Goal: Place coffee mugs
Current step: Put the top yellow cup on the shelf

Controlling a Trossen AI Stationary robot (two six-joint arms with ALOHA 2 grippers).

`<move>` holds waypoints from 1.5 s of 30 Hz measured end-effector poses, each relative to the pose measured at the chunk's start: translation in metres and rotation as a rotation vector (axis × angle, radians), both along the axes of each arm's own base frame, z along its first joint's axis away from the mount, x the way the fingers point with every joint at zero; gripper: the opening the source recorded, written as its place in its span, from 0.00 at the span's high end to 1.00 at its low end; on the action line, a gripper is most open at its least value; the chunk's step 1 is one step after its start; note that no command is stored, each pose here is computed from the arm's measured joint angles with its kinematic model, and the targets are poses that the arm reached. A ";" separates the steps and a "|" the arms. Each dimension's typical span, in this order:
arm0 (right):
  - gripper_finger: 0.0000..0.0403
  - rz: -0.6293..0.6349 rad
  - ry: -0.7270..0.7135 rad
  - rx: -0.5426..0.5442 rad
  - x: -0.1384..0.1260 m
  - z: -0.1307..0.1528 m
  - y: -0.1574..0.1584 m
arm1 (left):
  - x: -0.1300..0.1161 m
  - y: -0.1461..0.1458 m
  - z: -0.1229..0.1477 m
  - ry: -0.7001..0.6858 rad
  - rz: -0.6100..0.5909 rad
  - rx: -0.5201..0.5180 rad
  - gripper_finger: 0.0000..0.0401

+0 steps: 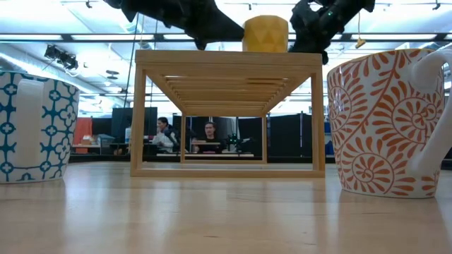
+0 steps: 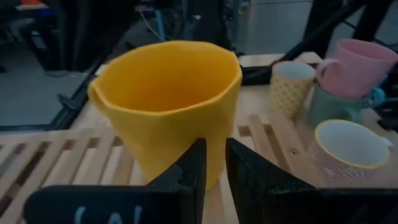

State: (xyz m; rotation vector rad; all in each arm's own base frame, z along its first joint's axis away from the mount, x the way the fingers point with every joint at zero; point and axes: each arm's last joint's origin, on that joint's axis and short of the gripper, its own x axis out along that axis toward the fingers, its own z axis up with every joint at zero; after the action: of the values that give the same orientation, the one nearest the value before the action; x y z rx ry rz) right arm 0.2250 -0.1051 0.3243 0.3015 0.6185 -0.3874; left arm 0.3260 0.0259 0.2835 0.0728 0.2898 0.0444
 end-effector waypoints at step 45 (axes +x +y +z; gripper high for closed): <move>0.77 0.230 -0.044 0.175 0.019 -0.010 0.055 | -0.005 -0.015 0.004 0.012 0.031 -0.058 0.84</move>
State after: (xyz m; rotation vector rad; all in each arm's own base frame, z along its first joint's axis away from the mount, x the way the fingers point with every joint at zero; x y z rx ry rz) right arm 0.2444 -0.0501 0.3145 0.4008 0.6373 -0.1056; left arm 0.3212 0.0114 0.2870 0.0115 0.3043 0.0665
